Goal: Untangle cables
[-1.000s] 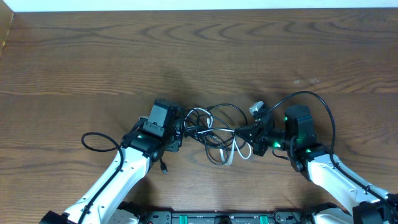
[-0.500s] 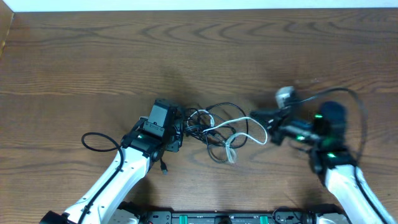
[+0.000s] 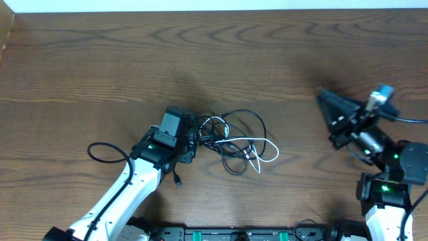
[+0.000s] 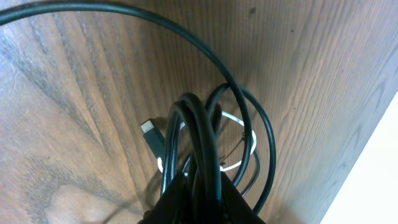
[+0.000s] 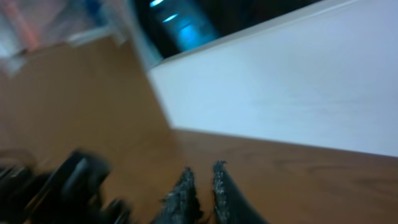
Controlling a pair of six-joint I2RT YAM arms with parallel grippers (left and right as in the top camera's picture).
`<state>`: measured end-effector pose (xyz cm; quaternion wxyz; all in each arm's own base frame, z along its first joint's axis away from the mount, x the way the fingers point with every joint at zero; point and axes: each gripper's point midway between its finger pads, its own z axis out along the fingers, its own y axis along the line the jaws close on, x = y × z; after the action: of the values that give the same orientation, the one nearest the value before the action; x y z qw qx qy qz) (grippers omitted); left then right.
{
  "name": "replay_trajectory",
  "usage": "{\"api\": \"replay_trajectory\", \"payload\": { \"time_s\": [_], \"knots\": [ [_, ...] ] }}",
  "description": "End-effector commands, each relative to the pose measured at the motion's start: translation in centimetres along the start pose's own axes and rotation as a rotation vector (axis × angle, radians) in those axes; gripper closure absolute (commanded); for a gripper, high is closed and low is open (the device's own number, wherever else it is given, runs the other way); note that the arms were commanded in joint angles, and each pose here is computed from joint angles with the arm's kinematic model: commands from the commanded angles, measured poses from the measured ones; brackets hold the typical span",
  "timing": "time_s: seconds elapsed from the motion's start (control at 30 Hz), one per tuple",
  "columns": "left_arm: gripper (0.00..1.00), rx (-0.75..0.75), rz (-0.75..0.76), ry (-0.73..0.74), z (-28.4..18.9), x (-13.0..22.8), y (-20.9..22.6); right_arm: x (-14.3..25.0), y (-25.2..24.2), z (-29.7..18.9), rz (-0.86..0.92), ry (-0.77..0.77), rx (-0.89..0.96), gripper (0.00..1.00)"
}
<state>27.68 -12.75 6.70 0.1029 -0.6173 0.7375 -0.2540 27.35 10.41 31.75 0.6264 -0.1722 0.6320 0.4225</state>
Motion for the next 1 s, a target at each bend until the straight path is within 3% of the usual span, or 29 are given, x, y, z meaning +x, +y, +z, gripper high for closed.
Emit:
{"api": "replay_trajectory", "payload": {
  "time_s": [0.0, 0.17, 0.23, 0.37, 0.53, 0.6, 0.67, 0.7, 0.77, 0.97],
  "knots": [
    [0.87, 0.051, 0.145, -0.017, -0.2, 0.0, -1.7, 2.2, 3.4, 0.8, -0.006, 0.106, -0.186, 0.81],
    [0.92, 0.229, 0.492, 0.005, -0.8, 1.6, -5.8, 6.1, 4.4, 1.4, 0.047, 0.233, -0.280, 0.71],
    [0.92, 0.270, 0.567, 0.020, -1.1, 2.2, -6.6, 7.8, 3.8, 1.7, 0.065, 0.274, -0.266, 0.70],
    [0.92, 0.277, 0.581, 0.023, -1.1, 2.3, -6.8, 11.5, 1.3, 2.3, 0.120, 0.366, -0.140, 0.68],
    [0.92, 0.285, 0.578, 0.040, -1.2, 2.6, -6.9, 15.2, 0.3, 2.6, 0.143, 0.469, -0.086, 0.55],
    [0.92, 0.285, 0.566, 0.042, -1.2, 2.6, -6.9, 16.4, 0.6, 2.8, 0.158, 0.505, -0.104, 0.49],
    [0.92, 0.283, 0.535, 0.047, -1.2, 2.6, -6.8, 18.0, 0.4, 2.9, 0.157, 0.553, -0.089, 0.22],
    [0.92, 0.282, 0.522, 0.049, -1.2, 2.6, -6.8, 19.0, 0.1, 2.8, 0.162, 0.581, -0.066, 0.17],
    [0.92, 0.281, 0.508, 0.051, -1.2, 2.7, -6.8, 20.5, -0.2, 2.9, 0.183, 0.625, -0.046, 0.19],
    [0.92, 0.281, 0.508, 0.051, -1.2, 2.6, -6.8, 22.8, -0.8, 2.6, 0.230, 0.689, -0.021, 0.44]
  ]
}}
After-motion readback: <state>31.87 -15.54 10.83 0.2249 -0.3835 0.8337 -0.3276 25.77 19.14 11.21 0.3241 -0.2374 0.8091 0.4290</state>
